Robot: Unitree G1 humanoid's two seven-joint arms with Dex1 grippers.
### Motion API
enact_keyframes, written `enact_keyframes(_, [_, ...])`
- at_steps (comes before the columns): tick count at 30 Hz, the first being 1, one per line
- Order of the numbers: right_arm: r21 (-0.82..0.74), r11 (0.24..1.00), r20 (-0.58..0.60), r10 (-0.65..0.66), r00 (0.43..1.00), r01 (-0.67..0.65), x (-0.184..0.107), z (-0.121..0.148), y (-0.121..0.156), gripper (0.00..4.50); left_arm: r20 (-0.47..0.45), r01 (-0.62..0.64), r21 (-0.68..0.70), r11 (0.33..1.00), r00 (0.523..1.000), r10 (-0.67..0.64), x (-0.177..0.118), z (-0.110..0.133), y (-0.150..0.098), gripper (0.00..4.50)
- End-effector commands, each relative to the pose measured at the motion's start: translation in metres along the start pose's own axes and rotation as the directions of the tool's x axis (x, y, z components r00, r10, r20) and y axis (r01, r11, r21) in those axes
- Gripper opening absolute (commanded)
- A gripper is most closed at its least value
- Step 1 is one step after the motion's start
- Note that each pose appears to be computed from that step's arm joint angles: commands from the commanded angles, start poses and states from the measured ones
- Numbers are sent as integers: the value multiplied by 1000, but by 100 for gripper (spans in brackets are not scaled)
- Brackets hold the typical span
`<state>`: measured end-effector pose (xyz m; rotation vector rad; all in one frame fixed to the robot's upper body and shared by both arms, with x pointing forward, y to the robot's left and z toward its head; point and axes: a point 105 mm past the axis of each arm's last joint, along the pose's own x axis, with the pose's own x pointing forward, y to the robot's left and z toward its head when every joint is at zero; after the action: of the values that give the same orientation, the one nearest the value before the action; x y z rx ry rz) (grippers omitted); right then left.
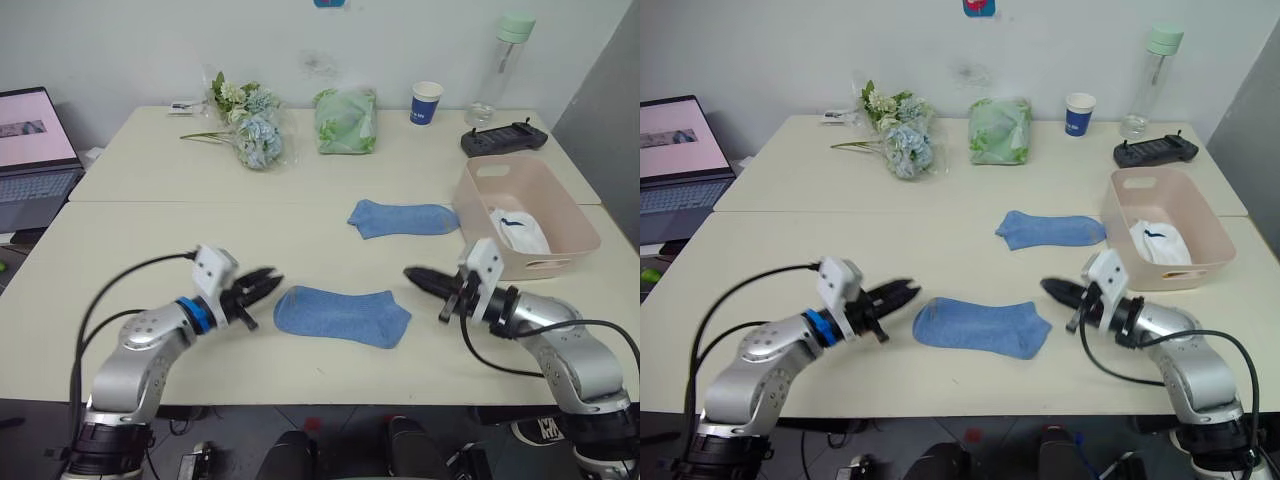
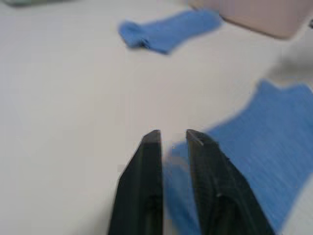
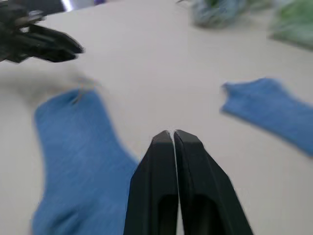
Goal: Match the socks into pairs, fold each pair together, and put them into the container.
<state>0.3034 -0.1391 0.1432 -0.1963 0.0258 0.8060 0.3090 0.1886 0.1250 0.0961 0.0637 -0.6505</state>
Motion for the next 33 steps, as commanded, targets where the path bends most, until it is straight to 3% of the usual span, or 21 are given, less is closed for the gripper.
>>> enact_keyframes(1, [-67,977,8,-202,979,202,-8,-2,-32,123,26,-184,-9,983,983,184,-10,0,30,209])
enact_keyframes(4, [-102,927,41,-359,932,362,-8,-13,-52,239,-20,-320,-1,947,947,320,-17,-24,46,310])
enact_keyframes(8, [-109,920,60,-371,927,376,-4,-17,-49,378,-17,-340,-11,940,940,340,-19,-29,44,430])
enact_keyframes(10, [-114,921,59,-368,928,372,-3,-18,-49,448,-12,-340,-2,941,941,340,-19,-26,45,450])
enact_keyframes(16, [-173,929,31,-327,945,327,8,-19,-47,448,1,-308,36,951,951,308,-17,-16,47,450])
enact_keyframes(24, [-213,964,-31,-168,985,158,62,-8,-31,448,7,-91,53,994,996,91,1,13,13,450])
enact_keyframes(28, [-235,966,-70,-132,989,112,114,1,-27,448,24,146,55,988,989,-147,9,45,-27,450])
enact_keyframes(31, [-187,974,-103,-152,983,131,139,-1,-30,448,37,142,72,987,989,-145,12,54,-30,450])
enact_keyframes(33, [-210,975,-187,-116,975,76,150,-15,-26,448,43,133,71,989,990,-137,12,55,-31,450])
